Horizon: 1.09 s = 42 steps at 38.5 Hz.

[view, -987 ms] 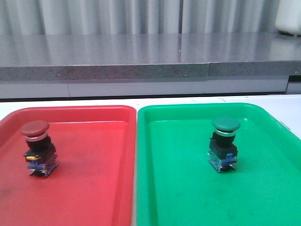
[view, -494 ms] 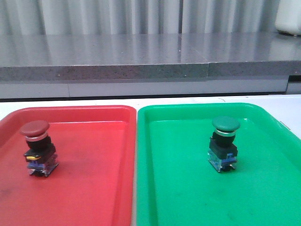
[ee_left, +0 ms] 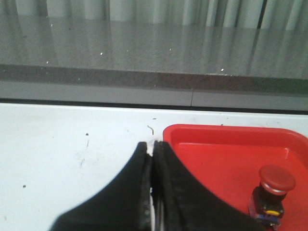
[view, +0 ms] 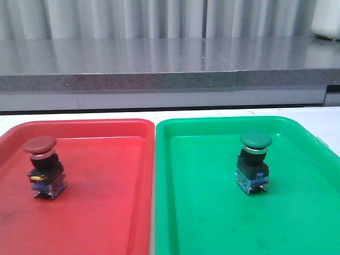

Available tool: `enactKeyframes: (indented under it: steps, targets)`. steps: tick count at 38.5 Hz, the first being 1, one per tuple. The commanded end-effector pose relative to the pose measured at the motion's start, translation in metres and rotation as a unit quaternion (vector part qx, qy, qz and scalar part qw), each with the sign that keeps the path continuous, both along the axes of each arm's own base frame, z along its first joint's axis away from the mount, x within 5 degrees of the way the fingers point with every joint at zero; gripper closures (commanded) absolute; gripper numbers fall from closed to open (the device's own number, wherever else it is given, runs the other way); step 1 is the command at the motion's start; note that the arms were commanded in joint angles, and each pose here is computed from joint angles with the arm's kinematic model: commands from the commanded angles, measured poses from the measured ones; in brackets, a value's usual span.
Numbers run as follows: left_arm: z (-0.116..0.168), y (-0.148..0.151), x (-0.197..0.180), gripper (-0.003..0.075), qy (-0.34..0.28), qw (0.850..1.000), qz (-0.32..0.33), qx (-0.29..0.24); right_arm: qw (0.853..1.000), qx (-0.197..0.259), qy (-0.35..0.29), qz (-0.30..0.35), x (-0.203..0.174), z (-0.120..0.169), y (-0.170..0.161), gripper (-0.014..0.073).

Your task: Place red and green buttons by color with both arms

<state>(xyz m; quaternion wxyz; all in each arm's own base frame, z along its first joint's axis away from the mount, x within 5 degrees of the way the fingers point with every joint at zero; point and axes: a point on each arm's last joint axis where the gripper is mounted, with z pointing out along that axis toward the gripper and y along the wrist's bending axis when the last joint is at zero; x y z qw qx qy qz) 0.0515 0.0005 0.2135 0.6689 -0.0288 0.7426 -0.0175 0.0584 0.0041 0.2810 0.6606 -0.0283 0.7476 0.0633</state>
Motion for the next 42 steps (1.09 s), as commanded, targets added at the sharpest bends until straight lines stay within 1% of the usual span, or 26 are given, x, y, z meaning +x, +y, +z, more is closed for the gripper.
enactKeyframes:
  steps: [1,5,6,10,42]
  targets:
    - [0.004,0.000,0.001,0.0740,-0.069,0.998,0.003,-0.010,0.999,-0.008,-0.046,0.006,0.000,0.014,0.001,0.0654]
    - [-0.011,0.001,0.004,0.0740,-0.086,0.996,0.004,-0.011,0.999,-0.008,-0.046,0.006,0.000,0.014,0.001,0.0654]
    - [-0.012,0.001,0.004,0.0740,-0.075,0.997,0.004,-0.015,0.999,-0.008,-0.046,0.006,0.000,0.014,0.001,0.0654]
    - [-0.010,0.001,0.004,0.0740,-0.086,0.996,0.004,-0.023,0.999,-0.008,-0.045,0.006,0.000,0.014,0.001,0.0654]
    - [-0.010,0.001,0.004,0.0740,-0.083,0.996,0.004,-0.023,0.999,-0.008,-0.045,0.006,0.000,0.014,0.001,0.0654]
